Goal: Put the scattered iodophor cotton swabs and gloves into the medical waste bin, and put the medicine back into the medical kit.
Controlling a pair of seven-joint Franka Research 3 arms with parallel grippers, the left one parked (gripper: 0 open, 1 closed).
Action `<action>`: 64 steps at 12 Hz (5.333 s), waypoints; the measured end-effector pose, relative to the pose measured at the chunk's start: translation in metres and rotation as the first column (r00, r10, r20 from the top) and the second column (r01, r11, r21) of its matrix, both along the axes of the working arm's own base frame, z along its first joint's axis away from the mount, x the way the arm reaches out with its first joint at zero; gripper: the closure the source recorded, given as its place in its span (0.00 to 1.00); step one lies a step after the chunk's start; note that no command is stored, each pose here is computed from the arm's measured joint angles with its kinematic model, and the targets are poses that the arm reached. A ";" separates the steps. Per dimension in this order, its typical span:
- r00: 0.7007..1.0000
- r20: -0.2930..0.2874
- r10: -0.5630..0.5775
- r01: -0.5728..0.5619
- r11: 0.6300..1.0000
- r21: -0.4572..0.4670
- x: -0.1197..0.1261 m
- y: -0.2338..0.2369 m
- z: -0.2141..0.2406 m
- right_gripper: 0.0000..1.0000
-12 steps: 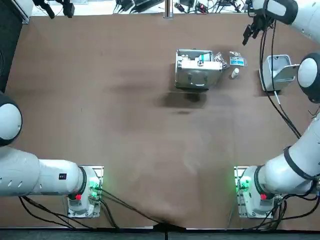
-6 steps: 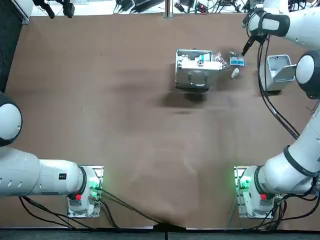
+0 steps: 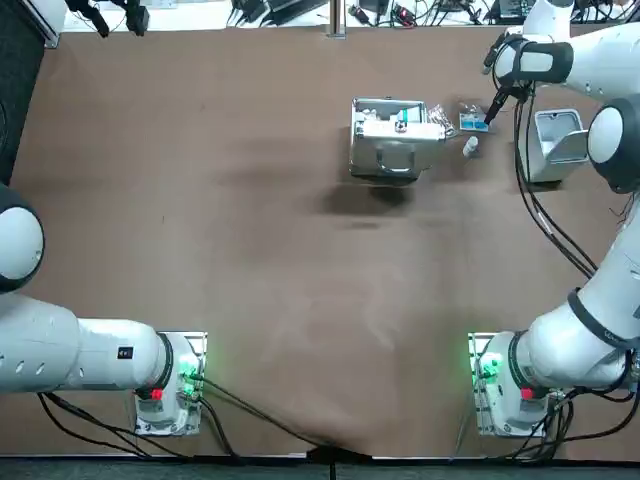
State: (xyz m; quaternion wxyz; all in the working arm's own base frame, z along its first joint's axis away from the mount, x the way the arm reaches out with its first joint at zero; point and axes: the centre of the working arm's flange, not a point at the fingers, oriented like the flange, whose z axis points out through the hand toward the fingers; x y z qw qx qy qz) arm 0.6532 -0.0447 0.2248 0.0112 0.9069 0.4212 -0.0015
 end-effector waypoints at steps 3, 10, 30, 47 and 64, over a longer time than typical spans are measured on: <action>1.000 -0.005 0.009 -0.009 1.000 -0.009 -0.001 -0.002 -0.013 0.27; 1.000 -0.030 0.006 -0.006 1.000 -0.008 -0.005 -0.006 -0.033 0.44; 0.997 -0.020 -0.069 0.069 0.997 0.031 0.014 -0.023 0.110 0.99; 0.947 -0.179 -0.267 0.284 0.956 0.074 -0.039 -0.178 0.190 0.99; 0.976 -0.203 -0.083 0.102 0.991 0.086 -0.026 -0.166 0.183 0.11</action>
